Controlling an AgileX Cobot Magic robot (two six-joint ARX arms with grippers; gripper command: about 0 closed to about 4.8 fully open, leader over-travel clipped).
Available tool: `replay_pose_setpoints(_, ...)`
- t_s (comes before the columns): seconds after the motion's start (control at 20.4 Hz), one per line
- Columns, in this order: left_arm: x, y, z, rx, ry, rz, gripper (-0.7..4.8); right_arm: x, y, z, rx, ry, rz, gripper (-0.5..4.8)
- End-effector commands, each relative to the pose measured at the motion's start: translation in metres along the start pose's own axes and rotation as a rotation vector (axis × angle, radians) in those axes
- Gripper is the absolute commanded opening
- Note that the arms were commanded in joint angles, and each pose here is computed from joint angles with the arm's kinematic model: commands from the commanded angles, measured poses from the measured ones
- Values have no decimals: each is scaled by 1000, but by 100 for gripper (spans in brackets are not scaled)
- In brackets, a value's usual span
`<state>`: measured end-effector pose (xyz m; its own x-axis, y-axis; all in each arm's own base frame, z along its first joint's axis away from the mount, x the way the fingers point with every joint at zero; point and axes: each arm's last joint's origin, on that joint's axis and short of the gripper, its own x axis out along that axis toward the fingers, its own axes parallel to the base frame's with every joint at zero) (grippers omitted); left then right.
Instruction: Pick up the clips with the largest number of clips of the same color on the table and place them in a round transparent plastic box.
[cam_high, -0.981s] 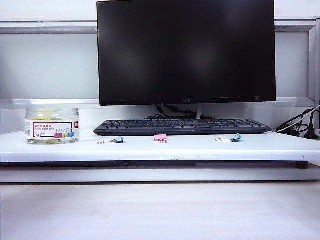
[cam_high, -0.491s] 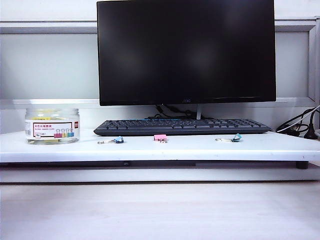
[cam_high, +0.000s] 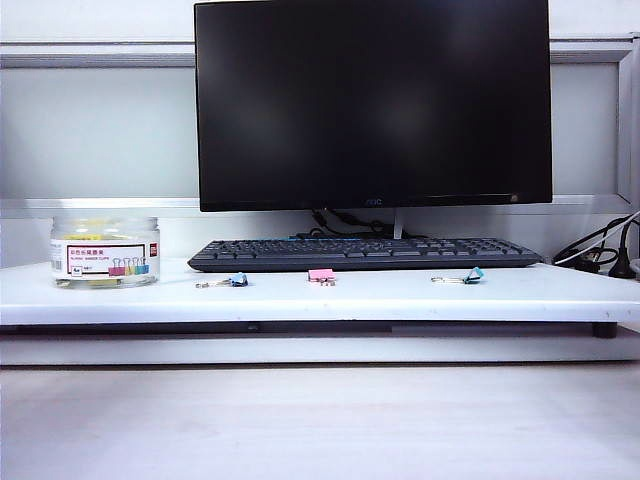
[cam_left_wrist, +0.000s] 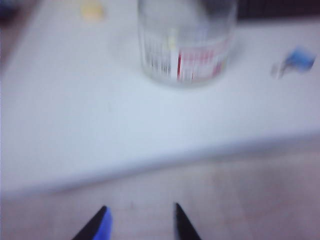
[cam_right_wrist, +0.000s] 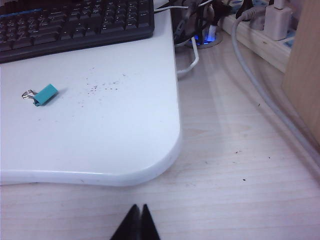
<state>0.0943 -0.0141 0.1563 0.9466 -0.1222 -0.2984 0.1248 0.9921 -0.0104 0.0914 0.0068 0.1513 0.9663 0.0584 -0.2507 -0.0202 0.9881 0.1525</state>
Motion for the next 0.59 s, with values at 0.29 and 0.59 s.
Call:
replay_pose_setpoints(0.29,-8,5,7,-12,-110,44,170,0,0,-1,-2,8,-7,-5)
replay_pose_setpoints(0.59,-8,9,7,-24,-110,92,170,0,0,-1,-3,8,-9,-5)
